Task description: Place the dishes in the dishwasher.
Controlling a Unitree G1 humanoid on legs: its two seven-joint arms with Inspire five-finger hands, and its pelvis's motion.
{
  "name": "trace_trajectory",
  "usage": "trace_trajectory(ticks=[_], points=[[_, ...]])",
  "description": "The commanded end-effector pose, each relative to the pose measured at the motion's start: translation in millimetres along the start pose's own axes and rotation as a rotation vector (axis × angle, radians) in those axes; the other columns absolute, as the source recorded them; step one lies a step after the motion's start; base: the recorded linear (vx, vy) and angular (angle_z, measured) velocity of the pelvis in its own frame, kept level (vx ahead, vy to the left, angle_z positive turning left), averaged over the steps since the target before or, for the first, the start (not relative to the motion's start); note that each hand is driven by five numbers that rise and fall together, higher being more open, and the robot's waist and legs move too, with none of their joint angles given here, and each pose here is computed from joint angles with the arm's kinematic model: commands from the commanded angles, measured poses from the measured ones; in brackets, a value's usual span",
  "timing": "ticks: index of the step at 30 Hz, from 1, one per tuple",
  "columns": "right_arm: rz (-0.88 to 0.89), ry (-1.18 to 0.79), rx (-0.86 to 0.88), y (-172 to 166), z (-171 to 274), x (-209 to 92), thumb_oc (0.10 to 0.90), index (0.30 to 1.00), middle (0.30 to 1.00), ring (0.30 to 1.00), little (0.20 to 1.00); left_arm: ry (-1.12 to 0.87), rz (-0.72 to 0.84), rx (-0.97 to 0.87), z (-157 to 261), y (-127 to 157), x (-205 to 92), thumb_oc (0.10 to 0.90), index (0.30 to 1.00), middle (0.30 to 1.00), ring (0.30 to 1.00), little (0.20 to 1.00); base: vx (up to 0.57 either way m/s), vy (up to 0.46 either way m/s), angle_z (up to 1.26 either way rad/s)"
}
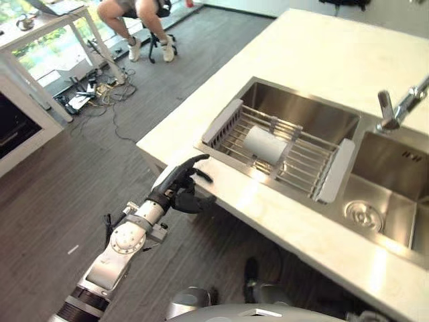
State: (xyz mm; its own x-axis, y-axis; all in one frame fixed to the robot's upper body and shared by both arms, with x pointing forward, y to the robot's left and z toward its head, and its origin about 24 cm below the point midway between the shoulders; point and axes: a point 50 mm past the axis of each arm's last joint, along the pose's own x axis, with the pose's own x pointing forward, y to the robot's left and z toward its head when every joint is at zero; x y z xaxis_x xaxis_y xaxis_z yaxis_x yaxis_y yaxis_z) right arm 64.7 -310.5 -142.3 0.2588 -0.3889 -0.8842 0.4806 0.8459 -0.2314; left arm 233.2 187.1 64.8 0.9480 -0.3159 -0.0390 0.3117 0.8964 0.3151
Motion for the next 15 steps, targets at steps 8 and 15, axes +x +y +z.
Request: trace_trajectory(ticks=[8,15], points=[[0.043,0.154,-0.09,6.4,-28.6,-3.0,0.8,0.9,0.9,0.9,0.9,-0.741,0.055,-0.179,144.2,4.2,44.8,0.8,0.9,0.9,0.9,0.9,0.05,-0.03,0.05],[0.027,0.235,-0.081,-0.5,-55.6,-9.0,0.8,0.9,0.9,0.9,0.9,-0.792,0.123,-0.115,148.7,11.1,26.9,0.8,0.9,0.9,0.9,0.9,-0.02,0.006,-0.6]])
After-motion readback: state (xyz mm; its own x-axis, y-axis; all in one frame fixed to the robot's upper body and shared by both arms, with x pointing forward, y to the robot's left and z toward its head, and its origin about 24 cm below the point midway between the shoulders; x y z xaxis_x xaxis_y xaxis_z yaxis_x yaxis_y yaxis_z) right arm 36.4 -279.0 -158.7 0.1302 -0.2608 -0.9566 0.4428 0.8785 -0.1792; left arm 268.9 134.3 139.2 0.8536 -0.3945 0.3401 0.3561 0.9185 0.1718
